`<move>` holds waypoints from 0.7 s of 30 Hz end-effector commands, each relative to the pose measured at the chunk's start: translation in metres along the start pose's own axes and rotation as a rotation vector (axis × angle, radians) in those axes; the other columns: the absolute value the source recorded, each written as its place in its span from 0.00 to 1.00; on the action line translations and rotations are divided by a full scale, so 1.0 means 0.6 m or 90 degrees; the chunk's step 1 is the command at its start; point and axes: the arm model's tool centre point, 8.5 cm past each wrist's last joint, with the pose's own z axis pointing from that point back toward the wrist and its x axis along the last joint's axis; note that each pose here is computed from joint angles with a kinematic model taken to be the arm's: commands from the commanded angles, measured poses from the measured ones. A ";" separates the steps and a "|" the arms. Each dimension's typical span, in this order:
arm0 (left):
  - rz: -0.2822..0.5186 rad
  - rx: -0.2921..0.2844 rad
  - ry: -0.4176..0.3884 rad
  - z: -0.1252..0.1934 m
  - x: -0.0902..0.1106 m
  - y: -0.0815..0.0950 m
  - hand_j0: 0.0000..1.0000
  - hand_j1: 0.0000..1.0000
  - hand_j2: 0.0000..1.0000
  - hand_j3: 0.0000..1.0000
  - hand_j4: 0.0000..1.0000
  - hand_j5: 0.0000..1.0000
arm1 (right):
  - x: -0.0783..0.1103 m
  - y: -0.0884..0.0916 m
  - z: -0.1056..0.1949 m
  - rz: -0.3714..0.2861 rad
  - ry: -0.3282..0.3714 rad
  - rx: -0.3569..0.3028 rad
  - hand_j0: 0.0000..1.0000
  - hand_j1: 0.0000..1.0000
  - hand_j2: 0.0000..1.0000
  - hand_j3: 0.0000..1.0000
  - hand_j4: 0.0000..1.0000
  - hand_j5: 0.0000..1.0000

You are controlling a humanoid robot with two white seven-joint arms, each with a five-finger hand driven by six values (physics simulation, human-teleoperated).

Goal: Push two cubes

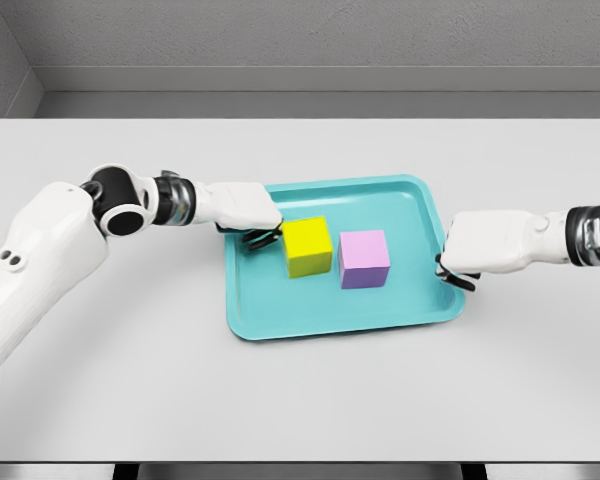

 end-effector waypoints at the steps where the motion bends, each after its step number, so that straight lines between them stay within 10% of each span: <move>1: 0.001 0.005 -0.006 -0.007 0.005 0.005 0.00 0.00 0.00 0.00 0.00 0.00 | 0.000 0.000 0.000 -0.002 -0.001 -0.001 0.12 0.12 0.12 0.12 0.12 0.12; 11: -0.005 0.012 -0.008 -0.010 0.007 0.018 0.00 0.00 0.00 0.00 0.00 0.00 | 0.002 -0.003 -0.005 -0.002 -0.004 -0.005 0.18 0.18 0.18 0.18 0.18 0.18; 15: 0.019 0.044 0.057 0.035 -0.060 0.054 0.00 0.00 0.00 0.00 0.00 0.00 | 0.002 -0.003 -0.005 -0.002 -0.004 -0.005 0.19 0.19 0.19 0.19 0.19 0.19; 21: 0.004 0.063 -0.001 -0.033 -0.006 0.094 0.00 0.00 0.00 0.00 0.00 0.00 | 0.000 -0.003 -0.003 -0.002 -0.002 -0.006 0.21 0.21 0.21 0.21 0.21 0.21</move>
